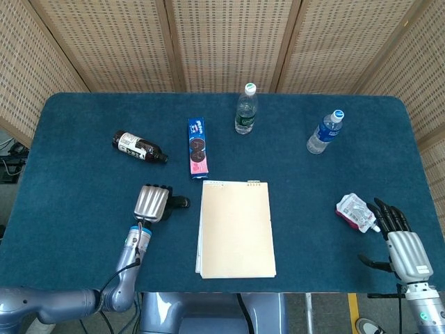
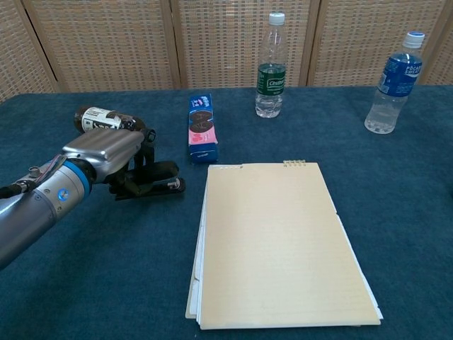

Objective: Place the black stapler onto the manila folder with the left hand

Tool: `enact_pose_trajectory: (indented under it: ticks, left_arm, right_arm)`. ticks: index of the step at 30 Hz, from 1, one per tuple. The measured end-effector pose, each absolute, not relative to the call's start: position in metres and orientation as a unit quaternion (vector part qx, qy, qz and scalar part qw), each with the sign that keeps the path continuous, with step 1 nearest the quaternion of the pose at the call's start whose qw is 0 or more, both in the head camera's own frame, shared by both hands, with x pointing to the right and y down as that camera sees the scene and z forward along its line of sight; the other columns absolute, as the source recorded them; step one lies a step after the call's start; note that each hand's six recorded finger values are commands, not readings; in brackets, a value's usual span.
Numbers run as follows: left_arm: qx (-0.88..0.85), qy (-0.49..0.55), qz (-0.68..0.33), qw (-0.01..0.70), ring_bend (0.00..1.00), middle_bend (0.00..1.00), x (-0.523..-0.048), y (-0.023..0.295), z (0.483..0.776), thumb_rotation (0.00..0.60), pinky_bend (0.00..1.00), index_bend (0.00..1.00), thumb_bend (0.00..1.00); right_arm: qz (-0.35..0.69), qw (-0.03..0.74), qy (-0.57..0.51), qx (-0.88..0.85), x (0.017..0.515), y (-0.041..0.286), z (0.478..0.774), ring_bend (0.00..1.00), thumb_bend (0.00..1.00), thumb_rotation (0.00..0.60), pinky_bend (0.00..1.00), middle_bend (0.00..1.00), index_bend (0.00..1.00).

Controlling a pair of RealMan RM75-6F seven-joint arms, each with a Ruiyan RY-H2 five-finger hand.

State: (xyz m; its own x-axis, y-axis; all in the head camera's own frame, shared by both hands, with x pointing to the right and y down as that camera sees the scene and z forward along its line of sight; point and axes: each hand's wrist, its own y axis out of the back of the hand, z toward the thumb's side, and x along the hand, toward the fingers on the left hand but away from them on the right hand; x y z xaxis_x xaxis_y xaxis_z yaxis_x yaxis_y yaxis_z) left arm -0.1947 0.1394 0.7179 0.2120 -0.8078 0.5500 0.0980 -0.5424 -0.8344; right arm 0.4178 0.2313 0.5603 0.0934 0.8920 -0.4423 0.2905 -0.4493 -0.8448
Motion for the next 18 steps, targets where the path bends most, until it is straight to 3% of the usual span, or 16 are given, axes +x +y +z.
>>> enact_pose_trajectory:
  ticks: [18]
  left_arm:
    - [-0.711,0.258,-0.441,0.483,0.54,0.58,-0.106,0.146,0.675,0.600,0.52,0.81,0.61]
  right_arm:
    - [0.510,0.283,-0.445,-0.679,0.422,0.229,0.559,0.00,0.15,0.600,0.00,0.00,0.08]
